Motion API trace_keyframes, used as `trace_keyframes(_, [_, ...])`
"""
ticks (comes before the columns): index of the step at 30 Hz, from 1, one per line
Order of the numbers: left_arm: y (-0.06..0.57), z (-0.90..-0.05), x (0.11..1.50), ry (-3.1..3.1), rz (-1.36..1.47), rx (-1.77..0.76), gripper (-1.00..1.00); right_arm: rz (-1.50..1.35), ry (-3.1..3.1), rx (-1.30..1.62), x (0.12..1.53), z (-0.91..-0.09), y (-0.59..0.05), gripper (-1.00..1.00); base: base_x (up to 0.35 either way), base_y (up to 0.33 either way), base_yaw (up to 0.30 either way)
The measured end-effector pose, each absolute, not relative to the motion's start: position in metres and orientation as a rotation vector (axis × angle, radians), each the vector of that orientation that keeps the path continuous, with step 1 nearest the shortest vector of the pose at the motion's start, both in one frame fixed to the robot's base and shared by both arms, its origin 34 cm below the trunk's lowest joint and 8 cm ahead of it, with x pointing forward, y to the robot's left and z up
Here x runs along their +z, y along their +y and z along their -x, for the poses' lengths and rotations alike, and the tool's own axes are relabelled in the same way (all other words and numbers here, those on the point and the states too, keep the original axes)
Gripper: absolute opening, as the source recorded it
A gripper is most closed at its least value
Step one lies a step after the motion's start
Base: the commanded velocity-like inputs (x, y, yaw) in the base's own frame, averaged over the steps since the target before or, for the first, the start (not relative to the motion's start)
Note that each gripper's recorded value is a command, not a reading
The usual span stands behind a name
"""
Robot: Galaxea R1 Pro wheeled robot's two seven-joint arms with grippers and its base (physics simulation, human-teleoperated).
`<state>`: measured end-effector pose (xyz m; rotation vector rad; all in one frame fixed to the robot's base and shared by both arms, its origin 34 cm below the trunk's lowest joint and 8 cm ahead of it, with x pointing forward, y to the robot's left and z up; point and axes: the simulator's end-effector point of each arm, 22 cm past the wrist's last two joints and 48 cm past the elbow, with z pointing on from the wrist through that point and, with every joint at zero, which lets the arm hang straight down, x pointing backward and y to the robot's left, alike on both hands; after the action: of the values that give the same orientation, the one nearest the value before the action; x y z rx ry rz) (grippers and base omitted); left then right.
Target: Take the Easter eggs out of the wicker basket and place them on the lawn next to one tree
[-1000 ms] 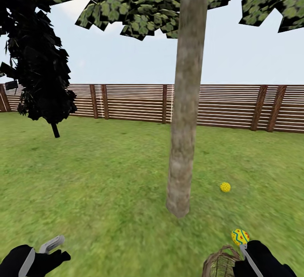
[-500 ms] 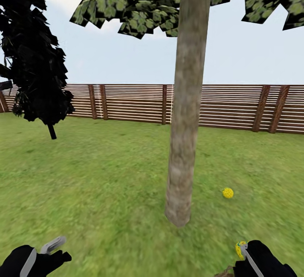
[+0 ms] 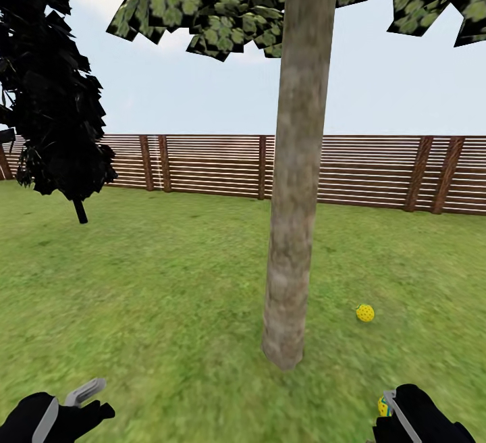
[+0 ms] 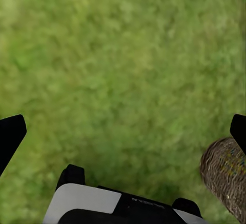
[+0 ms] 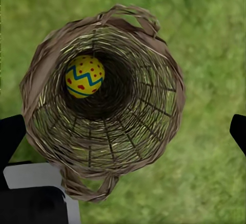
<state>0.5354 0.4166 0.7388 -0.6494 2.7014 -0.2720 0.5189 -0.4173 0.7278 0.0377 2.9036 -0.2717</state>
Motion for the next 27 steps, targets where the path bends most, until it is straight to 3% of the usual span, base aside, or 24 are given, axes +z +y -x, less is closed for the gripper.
trace_keyframes(27, [0.411,-0.5349,0.7369,2.705,0.648,-0.284,1.0,-0.035,2.914,-0.282,0.7236,-0.5145,-0.4176,1.0,0.0,0.0,0.0])
